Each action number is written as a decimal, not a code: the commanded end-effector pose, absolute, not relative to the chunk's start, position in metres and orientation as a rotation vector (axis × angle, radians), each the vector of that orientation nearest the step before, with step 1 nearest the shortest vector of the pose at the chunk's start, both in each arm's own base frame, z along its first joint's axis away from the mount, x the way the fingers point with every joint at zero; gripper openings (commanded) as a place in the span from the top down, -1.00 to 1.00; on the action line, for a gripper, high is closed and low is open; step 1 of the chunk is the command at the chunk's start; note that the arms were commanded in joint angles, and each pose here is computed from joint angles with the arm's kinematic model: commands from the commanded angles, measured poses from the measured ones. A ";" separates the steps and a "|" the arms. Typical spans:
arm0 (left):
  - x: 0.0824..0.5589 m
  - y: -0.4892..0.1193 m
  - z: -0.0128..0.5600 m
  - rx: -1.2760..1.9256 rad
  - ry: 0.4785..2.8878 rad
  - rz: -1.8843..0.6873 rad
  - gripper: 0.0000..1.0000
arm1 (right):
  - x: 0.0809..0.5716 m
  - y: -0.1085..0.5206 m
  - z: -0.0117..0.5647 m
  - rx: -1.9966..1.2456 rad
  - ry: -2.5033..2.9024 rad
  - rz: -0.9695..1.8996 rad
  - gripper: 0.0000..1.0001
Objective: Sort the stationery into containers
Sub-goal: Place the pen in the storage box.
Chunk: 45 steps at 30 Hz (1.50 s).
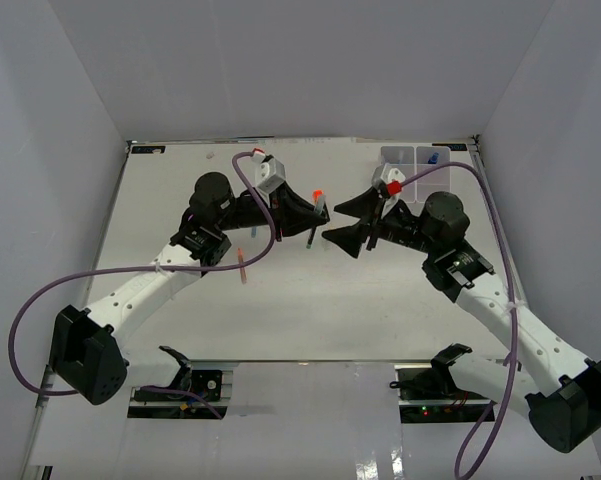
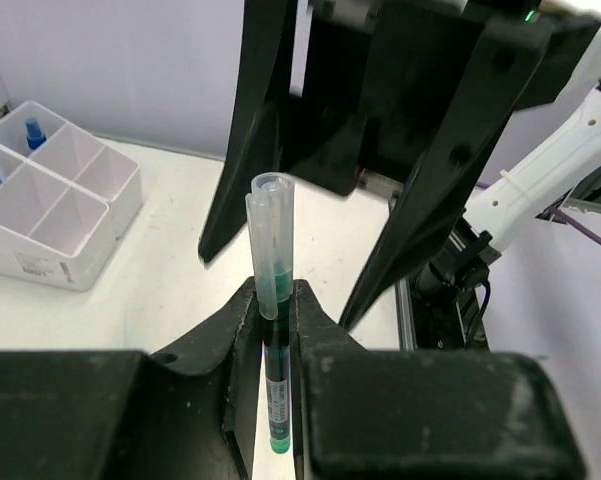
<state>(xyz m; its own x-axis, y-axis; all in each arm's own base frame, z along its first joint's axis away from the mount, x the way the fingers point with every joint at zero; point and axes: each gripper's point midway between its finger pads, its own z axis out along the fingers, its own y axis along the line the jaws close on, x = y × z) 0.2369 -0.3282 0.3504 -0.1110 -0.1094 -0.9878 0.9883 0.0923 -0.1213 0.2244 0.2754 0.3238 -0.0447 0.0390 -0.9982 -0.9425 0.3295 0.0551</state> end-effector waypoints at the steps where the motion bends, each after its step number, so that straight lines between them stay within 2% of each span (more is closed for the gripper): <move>1: 0.231 -0.322 0.340 1.029 1.281 -1.248 1.00 | 0.226 0.267 0.366 -0.897 1.324 0.940 -0.43; 6: 0.223 -0.322 0.335 1.064 1.268 -1.279 1.00 | 0.226 0.272 0.401 -0.883 1.283 0.981 -0.24; 8: 0.221 -0.321 0.335 1.066 1.262 -1.282 1.00 | 0.226 0.276 0.405 -0.881 1.282 1.007 -0.23; 15: 0.216 -0.319 0.337 1.063 1.242 -1.285 1.00 | 0.229 0.289 0.401 -0.891 1.283 1.080 -0.20; 32: 0.219 -0.320 0.338 1.033 1.247 -1.312 1.00 | 0.221 0.305 0.377 -0.930 1.320 1.163 0.11; 34: 0.220 -0.321 0.337 1.032 1.251 -1.315 1.00 | 0.220 0.306 0.376 -0.932 1.322 1.166 0.19; 37: 0.220 -0.321 0.337 1.035 1.250 -1.319 1.00 | 0.221 0.308 0.373 -0.934 1.328 1.168 0.41; 38: 0.219 -0.321 0.336 1.035 1.252 -1.322 1.00 | 0.221 0.308 0.373 -0.935 1.326 1.169 0.57; 41: 0.220 -0.320 0.335 1.034 1.259 -1.319 1.00 | 0.220 0.308 0.375 -0.937 1.316 1.168 0.82; 44: 0.221 -0.320 0.333 1.034 1.263 -1.308 1.00 | 0.222 0.306 0.377 -0.923 1.317 1.152 0.85; 45: 0.221 -0.320 0.329 1.033 1.279 -1.309 0.87 | 0.222 0.306 0.378 -0.921 1.316 1.147 0.85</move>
<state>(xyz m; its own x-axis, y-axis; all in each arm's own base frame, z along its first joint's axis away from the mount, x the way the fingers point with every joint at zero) 0.2264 -0.3237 0.3250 -0.1588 -0.0829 -0.9838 0.9848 0.0580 -0.1638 0.2224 0.3067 0.3647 -0.1429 0.0701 -0.9872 -0.9627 0.2216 0.1551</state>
